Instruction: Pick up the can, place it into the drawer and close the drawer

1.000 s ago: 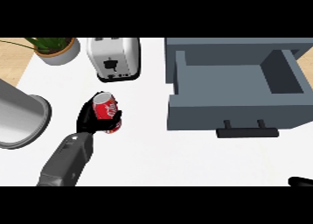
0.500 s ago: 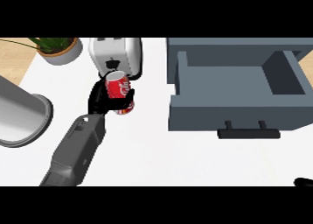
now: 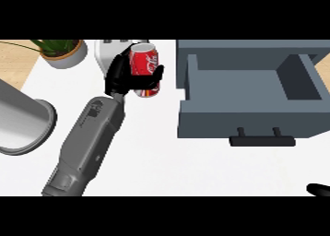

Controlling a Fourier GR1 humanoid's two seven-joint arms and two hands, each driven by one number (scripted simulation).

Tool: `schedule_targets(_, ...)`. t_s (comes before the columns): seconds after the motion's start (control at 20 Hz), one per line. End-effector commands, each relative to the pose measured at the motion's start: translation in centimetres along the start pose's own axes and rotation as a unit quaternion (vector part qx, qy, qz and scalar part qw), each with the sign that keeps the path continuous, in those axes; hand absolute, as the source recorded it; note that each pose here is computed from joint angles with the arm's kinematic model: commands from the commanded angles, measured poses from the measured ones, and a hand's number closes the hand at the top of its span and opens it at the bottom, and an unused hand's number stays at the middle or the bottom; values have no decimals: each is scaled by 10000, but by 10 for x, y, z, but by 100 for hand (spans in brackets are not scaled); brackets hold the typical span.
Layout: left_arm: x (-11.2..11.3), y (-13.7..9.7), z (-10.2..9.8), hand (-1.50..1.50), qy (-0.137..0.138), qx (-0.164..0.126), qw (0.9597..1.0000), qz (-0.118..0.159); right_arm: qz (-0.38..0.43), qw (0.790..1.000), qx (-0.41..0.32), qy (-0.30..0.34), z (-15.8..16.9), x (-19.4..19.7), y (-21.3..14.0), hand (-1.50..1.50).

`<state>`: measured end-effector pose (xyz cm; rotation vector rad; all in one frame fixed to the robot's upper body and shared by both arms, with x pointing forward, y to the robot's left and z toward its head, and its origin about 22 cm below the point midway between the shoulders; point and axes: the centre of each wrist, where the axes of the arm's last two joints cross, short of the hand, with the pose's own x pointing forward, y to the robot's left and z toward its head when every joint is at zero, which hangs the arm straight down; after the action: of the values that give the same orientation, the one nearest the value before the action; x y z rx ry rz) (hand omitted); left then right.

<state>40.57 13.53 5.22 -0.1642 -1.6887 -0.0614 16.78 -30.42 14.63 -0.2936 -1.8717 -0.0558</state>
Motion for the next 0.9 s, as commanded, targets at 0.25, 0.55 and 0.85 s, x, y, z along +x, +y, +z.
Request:
schedule_targets(0.25, 107, -61, -28, 150, -146, -198, 9997, -82, -16, 10000, 35, -44, 3, 13, -4, -150)
schedule_targets(0.55, 137, -98, -31, 150, -124, -283, 9991, -276, -31, 9999, -104, -86, -12, 15, 14, -150)
schedule_targets(0.85, 159, -127, -45, 150, -104, -246, 9986, -465, -122, 9999, -31, -56, 3, 20, 7, -150)
